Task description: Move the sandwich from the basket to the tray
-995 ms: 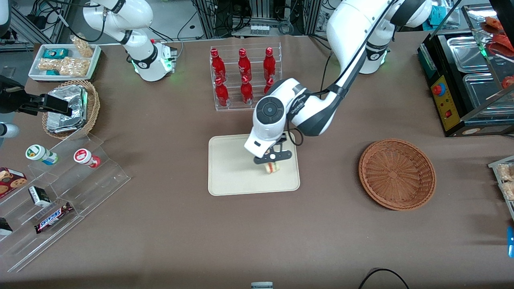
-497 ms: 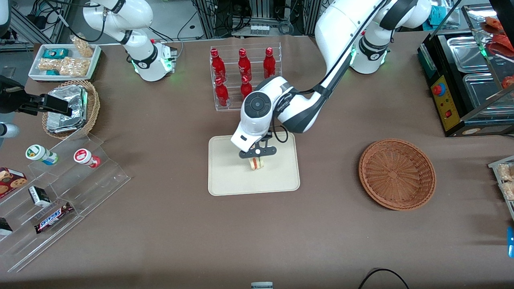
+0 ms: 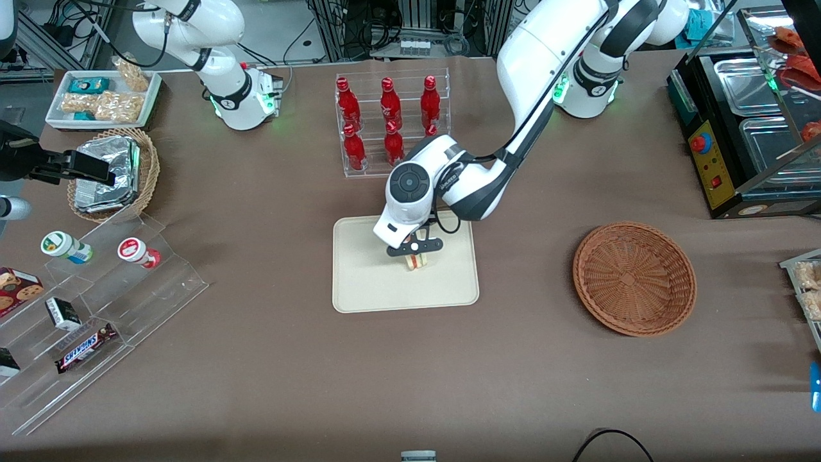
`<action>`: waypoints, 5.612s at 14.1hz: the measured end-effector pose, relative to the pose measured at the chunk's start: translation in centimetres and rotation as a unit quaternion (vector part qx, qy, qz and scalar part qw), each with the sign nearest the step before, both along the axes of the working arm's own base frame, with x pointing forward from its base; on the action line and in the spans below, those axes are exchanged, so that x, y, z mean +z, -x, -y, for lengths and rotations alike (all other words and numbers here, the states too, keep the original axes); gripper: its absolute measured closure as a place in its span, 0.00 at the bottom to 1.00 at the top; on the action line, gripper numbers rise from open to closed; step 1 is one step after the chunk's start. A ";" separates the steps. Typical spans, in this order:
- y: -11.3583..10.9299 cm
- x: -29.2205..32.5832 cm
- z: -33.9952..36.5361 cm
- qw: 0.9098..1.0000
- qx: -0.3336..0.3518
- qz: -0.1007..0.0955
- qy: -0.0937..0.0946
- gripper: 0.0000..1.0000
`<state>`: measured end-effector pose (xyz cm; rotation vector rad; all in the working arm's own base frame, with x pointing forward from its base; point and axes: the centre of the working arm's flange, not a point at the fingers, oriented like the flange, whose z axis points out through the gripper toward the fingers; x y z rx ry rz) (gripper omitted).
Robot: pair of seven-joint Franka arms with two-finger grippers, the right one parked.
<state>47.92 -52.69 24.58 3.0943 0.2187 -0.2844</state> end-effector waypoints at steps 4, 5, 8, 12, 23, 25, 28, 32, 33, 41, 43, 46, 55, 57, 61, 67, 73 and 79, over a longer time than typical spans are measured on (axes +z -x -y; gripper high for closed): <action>0.0 -0.9 0.0 1.000 0.002 0.000 0.001 0.62; -0.1 -1.1 0.0 1.000 0.003 0.001 0.002 0.62; -0.1 -1.3 0.1 1.000 0.008 0.002 0.003 0.37; -0.2 -1.3 0.1 1.000 0.018 0.003 0.003 0.00; -6.8 13.1 -11.0 0.995 0.086 -0.021 -0.044 0.00; -8.0 16.2 -15.5 0.994 0.089 -0.037 -0.057 0.00; -9.2 20.6 -22.1 0.991 0.100 -0.057 -0.069 0.00; -10.0 26.8 -33.8 0.990 0.096 -0.077 -0.074 0.00; -10.1 28.1 -36.8 0.989 0.100 -0.071 -0.087 0.00; -7.6 35.8 -52.5 0.992 0.051 -0.101 -0.047 0.00; -7.4 38.5 -53.7 0.995 0.056 -0.078 -0.031 0.00; -7.5 39.8 -52.6 0.997 0.052 -0.060 -0.018 0.00; -5.4 39.1 -46.9 0.999 0.019 -0.032 -0.027 0.00; -5.2 38.9 -46.1 0.999 0.012 -0.026 -0.027 0.00; -4.7 39.5 -45.6 0.999 0.009 -0.017 -0.028 0.00; -5.5 39.8 -45.9 1.000 0.014 0.013 -0.024 0.00; -5.6 39.9 -46.0 0.999 0.014 0.019 -0.027 0.00; -5.6 40.1 -46.2 0.999 -0.008 0.021 -0.028 0.00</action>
